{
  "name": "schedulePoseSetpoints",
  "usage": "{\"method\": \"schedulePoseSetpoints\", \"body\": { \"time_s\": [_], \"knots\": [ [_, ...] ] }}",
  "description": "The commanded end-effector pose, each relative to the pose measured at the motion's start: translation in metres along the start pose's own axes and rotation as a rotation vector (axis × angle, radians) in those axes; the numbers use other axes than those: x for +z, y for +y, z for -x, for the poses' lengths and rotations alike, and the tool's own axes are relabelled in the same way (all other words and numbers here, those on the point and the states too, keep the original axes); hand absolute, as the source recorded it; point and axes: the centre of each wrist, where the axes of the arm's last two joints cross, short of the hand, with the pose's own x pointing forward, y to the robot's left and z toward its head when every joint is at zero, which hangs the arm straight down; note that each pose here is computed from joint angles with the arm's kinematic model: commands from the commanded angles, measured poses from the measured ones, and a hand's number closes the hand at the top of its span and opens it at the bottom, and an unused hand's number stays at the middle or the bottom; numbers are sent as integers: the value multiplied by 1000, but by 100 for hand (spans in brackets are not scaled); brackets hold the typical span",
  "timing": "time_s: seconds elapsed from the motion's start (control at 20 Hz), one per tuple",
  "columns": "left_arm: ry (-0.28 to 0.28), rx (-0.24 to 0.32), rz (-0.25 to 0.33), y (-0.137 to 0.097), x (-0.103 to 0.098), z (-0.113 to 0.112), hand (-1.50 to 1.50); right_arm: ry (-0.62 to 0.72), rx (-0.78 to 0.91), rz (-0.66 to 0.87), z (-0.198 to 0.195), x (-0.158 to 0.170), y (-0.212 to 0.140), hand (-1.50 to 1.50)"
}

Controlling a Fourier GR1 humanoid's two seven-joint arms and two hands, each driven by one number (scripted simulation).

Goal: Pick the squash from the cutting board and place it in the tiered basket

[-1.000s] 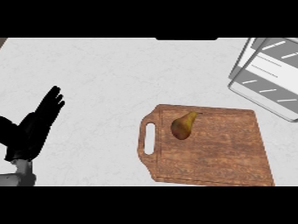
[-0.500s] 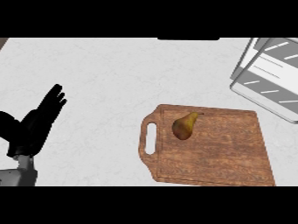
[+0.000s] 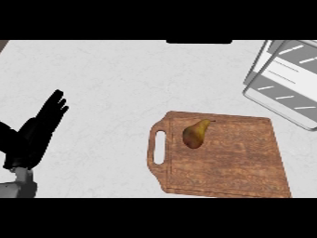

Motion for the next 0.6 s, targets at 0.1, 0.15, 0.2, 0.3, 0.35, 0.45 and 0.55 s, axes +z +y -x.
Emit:
{"method": "schedulePoseSetpoints", "body": {
  "time_s": [0.1, 0.15, 0.2, 0.3, 0.35, 0.45, 0.55],
  "knots": [
    [0, -10, -4, 4, -10, -5, 0, 8, 20, -23, 9, -16, 23, 150],
    [-6, -14, 1, -7, -4, -5, 0, 3, 48, -16, -5, -19, 34, 150],
    [-4, -3, 0, -6, 0, -8, 0, -3, 48, -5, 0, -15, 40, 150],
    [-17, -9, 2, -9, -10, -1, 0, 11, 50, 8, 4, -16, 46, 150],
    [-2, 7, 20, -2, 1, -5, 0, 12, 57, 26, 10, -22, 38, 150],
    [-7, -2, 7, -4, 7, -2, 0, 24, 70, 15, 20, -18, 54, 150],
    [-19, -12, 8, 2, 4, -9, 0, 22, 55, 61, 14, -19, 75, 150]
  ]
}}
